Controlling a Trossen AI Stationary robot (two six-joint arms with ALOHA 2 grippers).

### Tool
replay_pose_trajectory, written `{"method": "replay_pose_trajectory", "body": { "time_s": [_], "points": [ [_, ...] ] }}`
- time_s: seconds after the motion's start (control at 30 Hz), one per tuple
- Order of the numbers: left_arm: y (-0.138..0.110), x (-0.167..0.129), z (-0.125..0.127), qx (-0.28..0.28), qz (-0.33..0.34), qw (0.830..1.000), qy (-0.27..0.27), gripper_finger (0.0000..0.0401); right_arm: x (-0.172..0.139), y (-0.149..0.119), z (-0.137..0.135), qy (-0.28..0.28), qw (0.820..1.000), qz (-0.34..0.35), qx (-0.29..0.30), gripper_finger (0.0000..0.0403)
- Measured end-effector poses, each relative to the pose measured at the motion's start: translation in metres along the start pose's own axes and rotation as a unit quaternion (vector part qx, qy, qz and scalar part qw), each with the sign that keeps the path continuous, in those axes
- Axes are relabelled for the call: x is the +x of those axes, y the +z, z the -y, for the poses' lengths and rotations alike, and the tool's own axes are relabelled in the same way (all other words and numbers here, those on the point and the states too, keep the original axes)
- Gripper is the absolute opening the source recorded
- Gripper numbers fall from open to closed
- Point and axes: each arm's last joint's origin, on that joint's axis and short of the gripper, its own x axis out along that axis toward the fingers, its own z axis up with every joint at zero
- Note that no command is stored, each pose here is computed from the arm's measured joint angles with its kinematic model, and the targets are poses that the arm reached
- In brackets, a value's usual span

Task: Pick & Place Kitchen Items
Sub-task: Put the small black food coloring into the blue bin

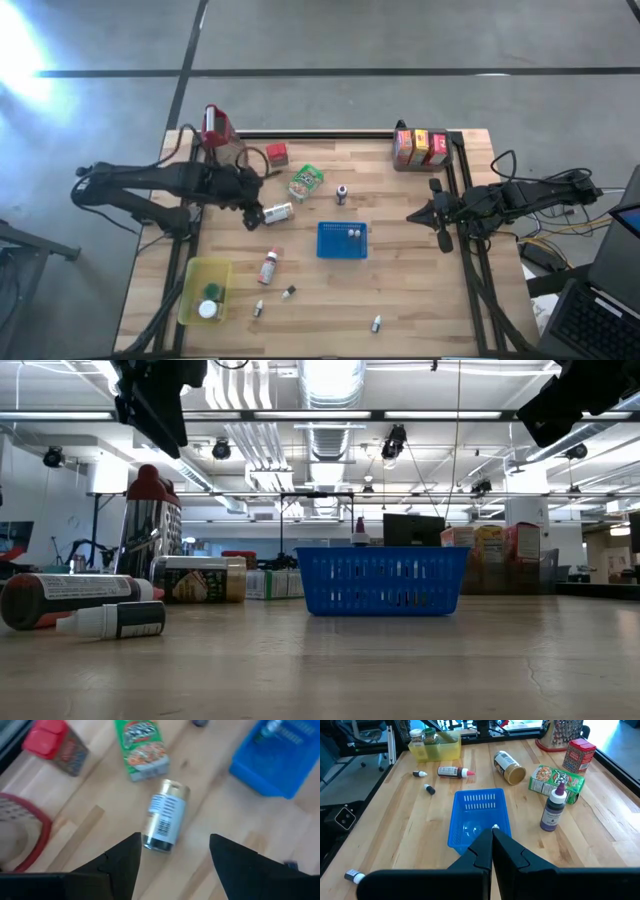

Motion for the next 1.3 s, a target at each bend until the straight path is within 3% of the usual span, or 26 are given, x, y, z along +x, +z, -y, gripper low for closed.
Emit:
{"method": "replay_pose_trajectory", "body": {
  "time_s": [0.43,0.77,1.3],
  "points": [
    [-0.014,-0.003,0.071,0.142,0.033,0.985,-0.092,0.0219,0.000,0.000,0.000,0.000,1.000,0.000,0.000,0.0008],
    [-0.023,0.010,0.091,0.130,0.018,0.988,-0.087,0.0218,0.000,0.000,0.000,0.000,1.000,0.000,0.000,0.0008],
    [-0.038,0.016,0.112,0.174,-0.005,0.978,-0.115,0.0218,0.004,0.004,-0.002,0.003,1.000,0.014,0.004,0.0008]
  ]
}}
